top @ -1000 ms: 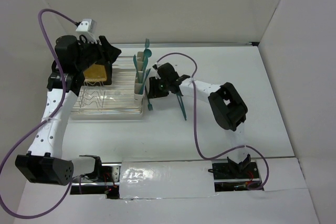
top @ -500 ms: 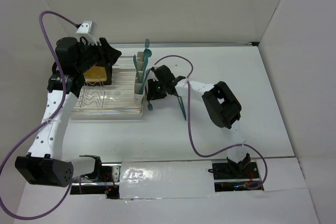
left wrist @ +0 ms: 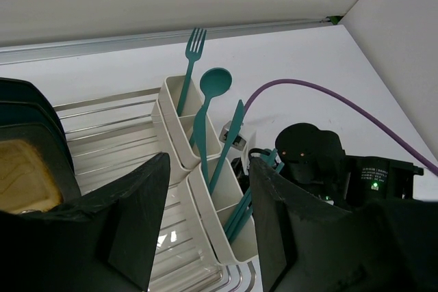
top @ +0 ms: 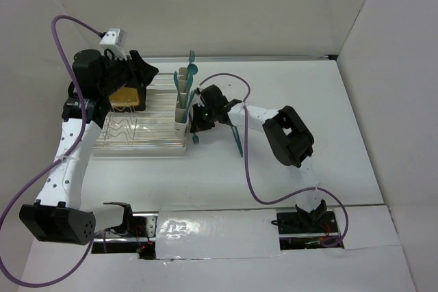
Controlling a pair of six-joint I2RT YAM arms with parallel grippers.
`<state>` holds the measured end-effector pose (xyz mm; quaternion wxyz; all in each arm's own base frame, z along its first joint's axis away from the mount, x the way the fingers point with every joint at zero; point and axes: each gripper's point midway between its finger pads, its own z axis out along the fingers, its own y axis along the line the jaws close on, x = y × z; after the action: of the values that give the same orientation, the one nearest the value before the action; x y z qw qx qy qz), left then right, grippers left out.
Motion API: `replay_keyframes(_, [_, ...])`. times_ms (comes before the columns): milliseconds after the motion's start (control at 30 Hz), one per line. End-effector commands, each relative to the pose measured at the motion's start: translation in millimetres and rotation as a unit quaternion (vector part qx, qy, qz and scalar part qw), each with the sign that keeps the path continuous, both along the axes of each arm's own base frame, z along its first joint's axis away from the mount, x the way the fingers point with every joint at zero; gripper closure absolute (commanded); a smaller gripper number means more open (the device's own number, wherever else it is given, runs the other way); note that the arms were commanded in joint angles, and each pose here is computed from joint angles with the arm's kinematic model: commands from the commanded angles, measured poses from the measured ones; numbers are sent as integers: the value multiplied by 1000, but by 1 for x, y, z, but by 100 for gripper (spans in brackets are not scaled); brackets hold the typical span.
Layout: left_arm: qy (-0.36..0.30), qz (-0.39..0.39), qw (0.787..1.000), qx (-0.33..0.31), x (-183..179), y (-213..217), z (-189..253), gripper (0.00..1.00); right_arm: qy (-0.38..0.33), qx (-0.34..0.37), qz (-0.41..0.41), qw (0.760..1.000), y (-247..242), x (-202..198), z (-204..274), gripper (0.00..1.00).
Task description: Sort the eating utensils into containers
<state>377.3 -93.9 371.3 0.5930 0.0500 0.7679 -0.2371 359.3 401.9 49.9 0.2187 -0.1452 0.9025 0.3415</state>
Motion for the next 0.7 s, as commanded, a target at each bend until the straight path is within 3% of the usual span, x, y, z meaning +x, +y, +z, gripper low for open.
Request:
replay_keyframes(0, [-40, 4, 999, 8, -3, 4, 19, 38, -16, 25, 13, 999, 15, 6, 4, 92])
replay_keyframes(333, [-42, 7, 999, 16, -1, 5, 18, 38, 18, 2, -12, 1000, 0, 12, -37, 93])
replay_keyframes(667, [-42, 10, 999, 20, -1, 7, 17, 38, 62, -62, -134, 987, -97, 7, -60, 96])
